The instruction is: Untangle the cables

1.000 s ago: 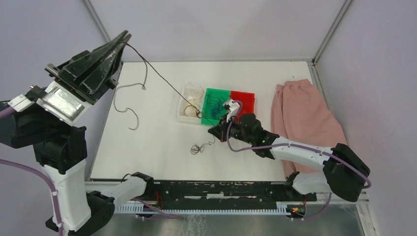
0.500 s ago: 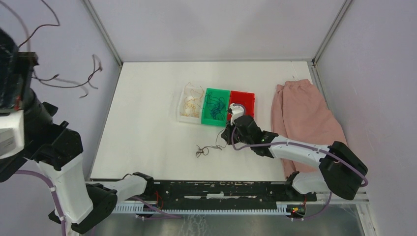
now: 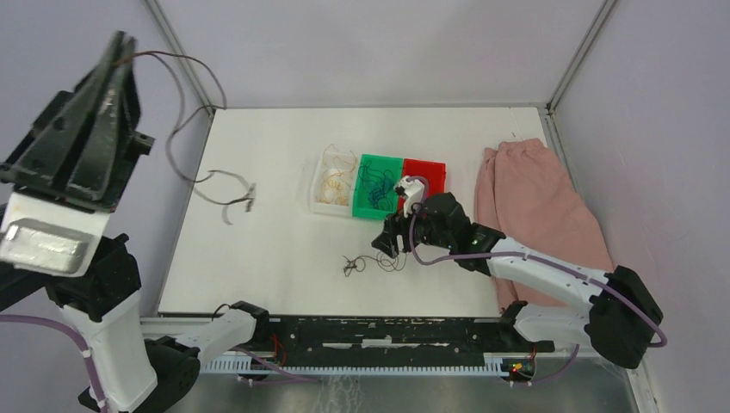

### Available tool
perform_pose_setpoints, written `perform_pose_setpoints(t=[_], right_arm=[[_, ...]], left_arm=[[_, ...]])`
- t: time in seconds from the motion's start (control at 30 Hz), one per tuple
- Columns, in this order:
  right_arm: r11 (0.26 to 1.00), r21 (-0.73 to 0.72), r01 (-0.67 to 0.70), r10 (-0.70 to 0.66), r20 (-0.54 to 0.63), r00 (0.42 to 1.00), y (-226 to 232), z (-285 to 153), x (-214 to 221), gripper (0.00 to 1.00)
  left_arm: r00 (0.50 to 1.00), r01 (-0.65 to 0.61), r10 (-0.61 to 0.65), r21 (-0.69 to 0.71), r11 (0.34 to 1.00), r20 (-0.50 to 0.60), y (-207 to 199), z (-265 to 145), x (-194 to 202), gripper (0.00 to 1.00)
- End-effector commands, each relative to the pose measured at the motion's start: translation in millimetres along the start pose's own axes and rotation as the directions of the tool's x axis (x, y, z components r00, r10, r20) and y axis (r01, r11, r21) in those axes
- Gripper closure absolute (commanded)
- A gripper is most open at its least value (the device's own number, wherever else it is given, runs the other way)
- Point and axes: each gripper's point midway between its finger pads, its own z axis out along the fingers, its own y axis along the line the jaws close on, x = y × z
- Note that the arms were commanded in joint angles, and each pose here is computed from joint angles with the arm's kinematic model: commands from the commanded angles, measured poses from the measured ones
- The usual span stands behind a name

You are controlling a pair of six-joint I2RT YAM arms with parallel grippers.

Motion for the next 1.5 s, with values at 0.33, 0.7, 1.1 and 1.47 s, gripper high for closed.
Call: perform_pose_setpoints(t=[0.33, 0.7, 1.1, 1.47], right_arm=[[0.881, -0.342, 0.328, -0.177, 0.405, 0.897, 133, -96, -178, 0.08], [0.627, -0.628, 0.461, -0.083, 0.535, 0.841, 243, -120, -237, 0.07], [0.532, -0.739, 0.413, -0.058, 0.455, 0.889, 285, -82, -233, 0.31], [0.730, -0.597, 0.333, -0.075, 0.415, 0.907, 248, -44, -245, 0.99]], left_arm=[[0.920, 0.382, -0.325, 0.318, 0.868, -0.218, -106, -33, 47, 0.97], [0.876, 0.466, -0.375, 0.333, 0.820, -0.303, -136, -57, 65, 0.97], [0.846, 0.512, -0.399, 0.330, 0.793, -0.354, -153, -70, 80, 0.97], [0.766, 0.599, -0.439, 0.272, 0.753, -0.470, -176, -102, 97, 0.95]])
